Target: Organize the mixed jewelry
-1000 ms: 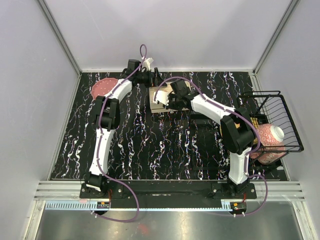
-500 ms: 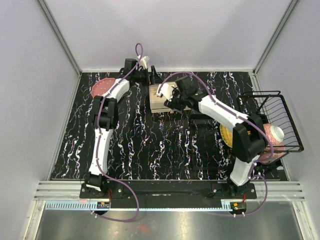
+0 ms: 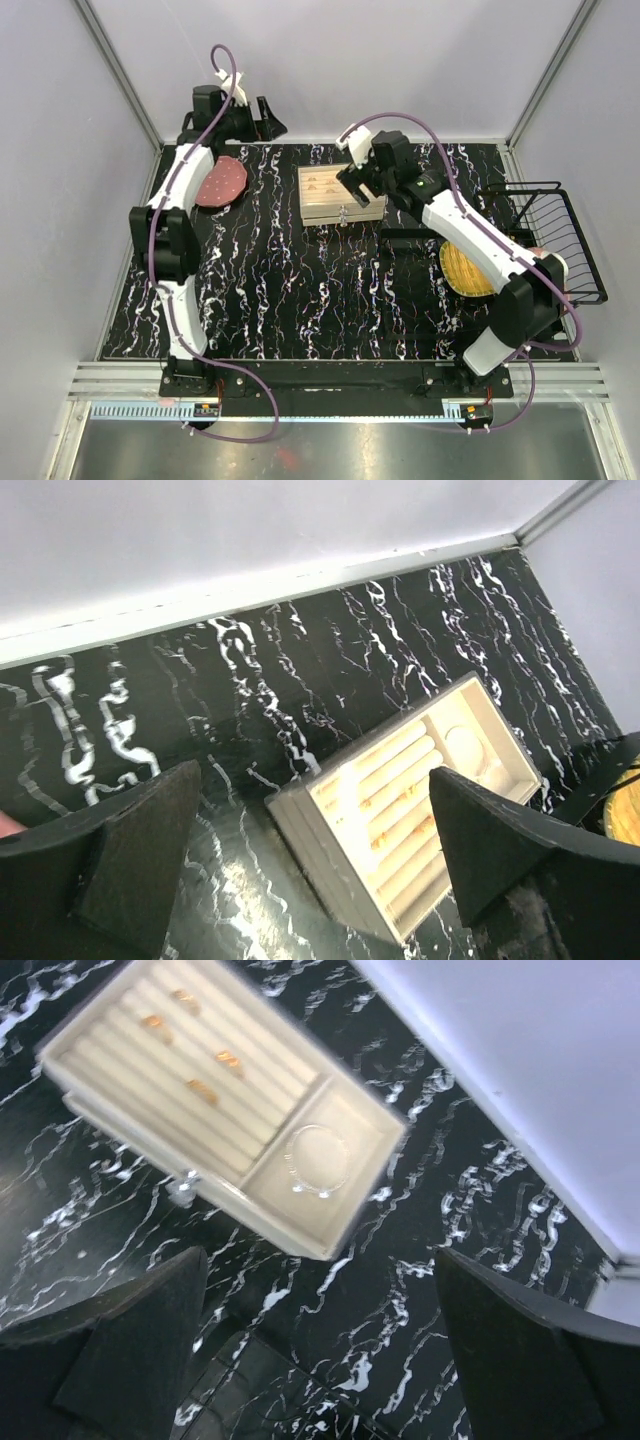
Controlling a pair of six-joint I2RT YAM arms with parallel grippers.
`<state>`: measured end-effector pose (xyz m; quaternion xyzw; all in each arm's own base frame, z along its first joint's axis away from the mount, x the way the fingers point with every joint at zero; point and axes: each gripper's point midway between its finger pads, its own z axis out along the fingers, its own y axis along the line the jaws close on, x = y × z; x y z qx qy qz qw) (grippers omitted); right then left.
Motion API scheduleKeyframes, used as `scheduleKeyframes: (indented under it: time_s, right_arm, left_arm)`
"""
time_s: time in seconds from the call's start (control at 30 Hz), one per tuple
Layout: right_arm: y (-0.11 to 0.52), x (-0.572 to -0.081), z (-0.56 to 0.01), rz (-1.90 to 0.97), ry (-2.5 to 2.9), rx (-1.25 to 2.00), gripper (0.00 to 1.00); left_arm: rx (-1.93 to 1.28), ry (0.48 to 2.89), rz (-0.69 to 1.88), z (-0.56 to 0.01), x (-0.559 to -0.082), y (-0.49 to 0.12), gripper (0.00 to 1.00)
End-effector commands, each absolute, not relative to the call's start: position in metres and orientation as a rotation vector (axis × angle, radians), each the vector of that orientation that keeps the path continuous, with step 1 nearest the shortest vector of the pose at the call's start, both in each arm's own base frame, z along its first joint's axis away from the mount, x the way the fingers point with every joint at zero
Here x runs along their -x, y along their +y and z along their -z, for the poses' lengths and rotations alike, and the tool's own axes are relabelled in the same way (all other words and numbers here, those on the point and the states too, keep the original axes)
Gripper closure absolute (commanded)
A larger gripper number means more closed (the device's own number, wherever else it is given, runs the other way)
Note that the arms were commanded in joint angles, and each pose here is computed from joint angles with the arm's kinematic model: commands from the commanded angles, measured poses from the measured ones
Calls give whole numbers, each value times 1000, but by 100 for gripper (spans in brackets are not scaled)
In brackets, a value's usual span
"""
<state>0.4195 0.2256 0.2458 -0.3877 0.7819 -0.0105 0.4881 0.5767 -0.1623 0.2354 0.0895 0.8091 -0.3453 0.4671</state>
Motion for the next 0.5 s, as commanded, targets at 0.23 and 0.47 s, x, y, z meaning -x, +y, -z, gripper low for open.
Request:
scheduleKeyframes:
  time_s: [0.23, 0.47]
  right_arm:
    - [160, -418, -381, 187, 1646, 424, 0]
    - [143, -420, -385, 244, 1639, 351, 0]
  left_arm:
    - [-226, 1965, 430, -291, -481, -99, 1]
    - [-219, 1830, 357, -330, -418, -85, 1]
